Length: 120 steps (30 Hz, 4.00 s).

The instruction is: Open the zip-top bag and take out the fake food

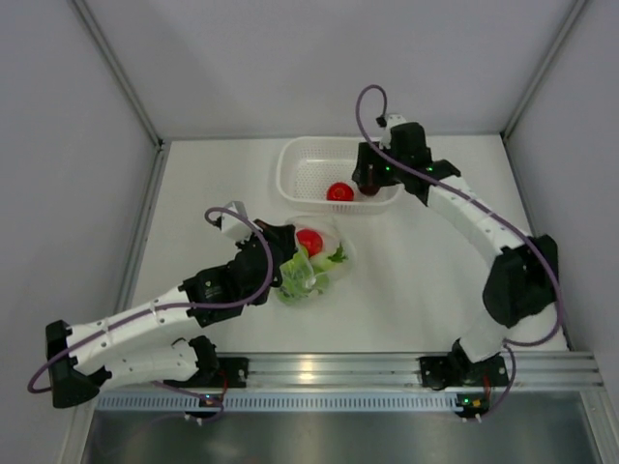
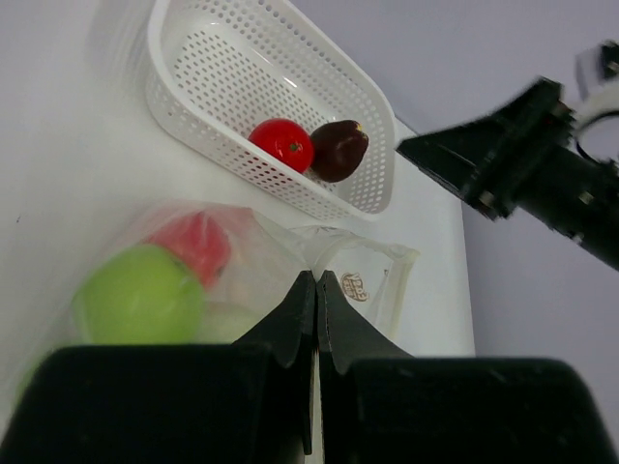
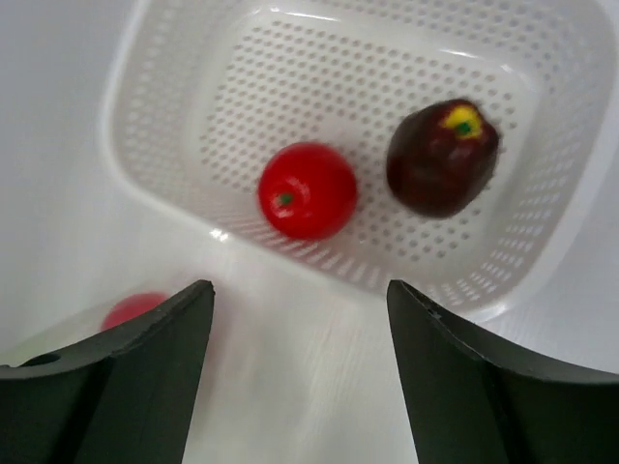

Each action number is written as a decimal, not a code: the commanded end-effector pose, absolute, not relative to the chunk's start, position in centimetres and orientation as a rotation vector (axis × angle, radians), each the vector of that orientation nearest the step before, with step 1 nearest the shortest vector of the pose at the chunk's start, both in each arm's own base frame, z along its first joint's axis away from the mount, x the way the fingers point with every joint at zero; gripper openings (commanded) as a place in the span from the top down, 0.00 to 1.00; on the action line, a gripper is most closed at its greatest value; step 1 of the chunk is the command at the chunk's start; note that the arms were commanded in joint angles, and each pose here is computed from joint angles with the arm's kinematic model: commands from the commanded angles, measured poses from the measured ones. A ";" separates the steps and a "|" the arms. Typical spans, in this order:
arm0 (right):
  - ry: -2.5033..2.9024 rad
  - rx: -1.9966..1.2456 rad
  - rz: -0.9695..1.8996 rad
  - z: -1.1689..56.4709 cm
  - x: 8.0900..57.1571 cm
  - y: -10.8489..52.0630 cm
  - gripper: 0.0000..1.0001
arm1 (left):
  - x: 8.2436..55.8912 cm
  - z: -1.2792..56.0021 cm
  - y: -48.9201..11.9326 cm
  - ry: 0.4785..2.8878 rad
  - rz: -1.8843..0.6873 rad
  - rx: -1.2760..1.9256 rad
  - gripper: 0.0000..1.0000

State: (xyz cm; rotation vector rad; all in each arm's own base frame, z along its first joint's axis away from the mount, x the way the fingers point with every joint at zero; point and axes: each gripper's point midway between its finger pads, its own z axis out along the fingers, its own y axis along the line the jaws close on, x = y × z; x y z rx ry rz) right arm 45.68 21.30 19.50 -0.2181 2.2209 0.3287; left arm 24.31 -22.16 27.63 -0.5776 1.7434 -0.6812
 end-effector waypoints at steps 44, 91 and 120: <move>2.309 -0.229 0.339 9.6 26.1 29.4 0.46 | 25.6 22.8 -26.4 1.824 -0.732 -0.706 1.00; 1.929 -0.376 0.521 24.4 23.6 25.8 1.00 | 25.9 22.0 -25.2 1.815 -0.615 -0.624 1.00; 1.992 -0.141 0.041 26.5 42.3 18.1 1.00 | 24.5 23.4 -19.2 1.719 -0.653 -0.731 1.00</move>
